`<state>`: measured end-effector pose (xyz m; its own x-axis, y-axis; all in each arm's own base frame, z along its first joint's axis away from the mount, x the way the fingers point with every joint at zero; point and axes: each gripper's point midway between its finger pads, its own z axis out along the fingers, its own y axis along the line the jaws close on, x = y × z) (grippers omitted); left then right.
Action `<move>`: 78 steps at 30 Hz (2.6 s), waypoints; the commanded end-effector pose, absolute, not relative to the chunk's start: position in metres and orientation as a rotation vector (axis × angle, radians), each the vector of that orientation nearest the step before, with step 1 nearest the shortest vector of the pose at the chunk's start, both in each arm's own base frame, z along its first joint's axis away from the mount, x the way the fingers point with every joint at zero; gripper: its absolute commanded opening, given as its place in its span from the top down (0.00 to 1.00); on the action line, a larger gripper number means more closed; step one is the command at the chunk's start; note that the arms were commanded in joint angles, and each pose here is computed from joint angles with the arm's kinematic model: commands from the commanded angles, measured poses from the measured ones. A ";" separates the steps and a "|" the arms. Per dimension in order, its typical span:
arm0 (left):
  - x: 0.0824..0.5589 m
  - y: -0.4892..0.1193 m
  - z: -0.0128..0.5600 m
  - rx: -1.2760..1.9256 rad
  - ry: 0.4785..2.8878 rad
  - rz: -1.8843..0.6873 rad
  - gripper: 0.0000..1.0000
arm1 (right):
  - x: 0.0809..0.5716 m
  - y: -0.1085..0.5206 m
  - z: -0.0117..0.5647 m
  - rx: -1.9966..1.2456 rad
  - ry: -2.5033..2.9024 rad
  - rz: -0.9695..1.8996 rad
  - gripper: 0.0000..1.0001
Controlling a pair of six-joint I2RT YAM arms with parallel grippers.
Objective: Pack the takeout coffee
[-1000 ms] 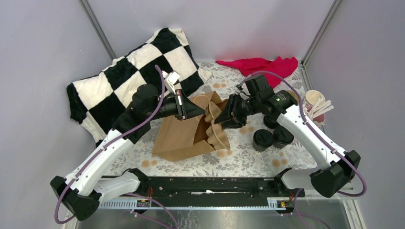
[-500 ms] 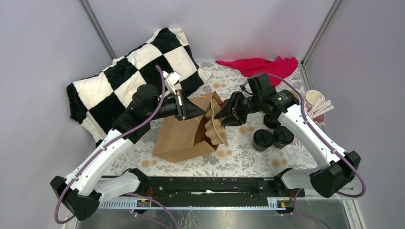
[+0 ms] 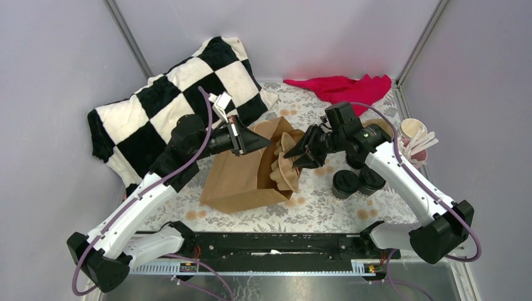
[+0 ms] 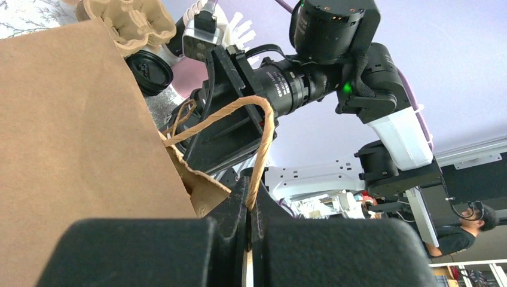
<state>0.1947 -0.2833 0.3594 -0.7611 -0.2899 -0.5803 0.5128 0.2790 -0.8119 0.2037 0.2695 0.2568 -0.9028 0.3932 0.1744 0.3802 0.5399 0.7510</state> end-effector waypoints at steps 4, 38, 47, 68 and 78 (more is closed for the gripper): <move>0.187 -0.287 0.401 0.289 1.722 -1.633 1.00 | 0.198 0.260 0.275 0.570 2.692 1.299 0.60; 0.195 -0.294 0.405 0.143 1.665 -1.716 1.00 | 0.230 0.256 0.271 0.370 2.588 0.858 0.60; 0.215 -0.312 0.438 0.073 1.509 -1.883 1.00 | 0.233 0.266 0.281 0.323 2.570 0.797 0.61; 0.205 -0.296 0.381 -0.051 1.488 -1.874 1.00 | 0.240 0.239 0.283 0.281 2.593 0.510 0.60; 0.193 -0.273 0.350 -0.110 1.604 -1.742 1.00 | 0.218 0.268 0.250 0.203 2.691 0.425 0.60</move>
<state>0.1911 -0.2768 0.3564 -0.7378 -0.5627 -0.3727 0.4524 -0.0025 -0.8918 0.2237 0.2643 0.2570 -0.9080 0.2067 -0.3644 0.0677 0.9308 0.3592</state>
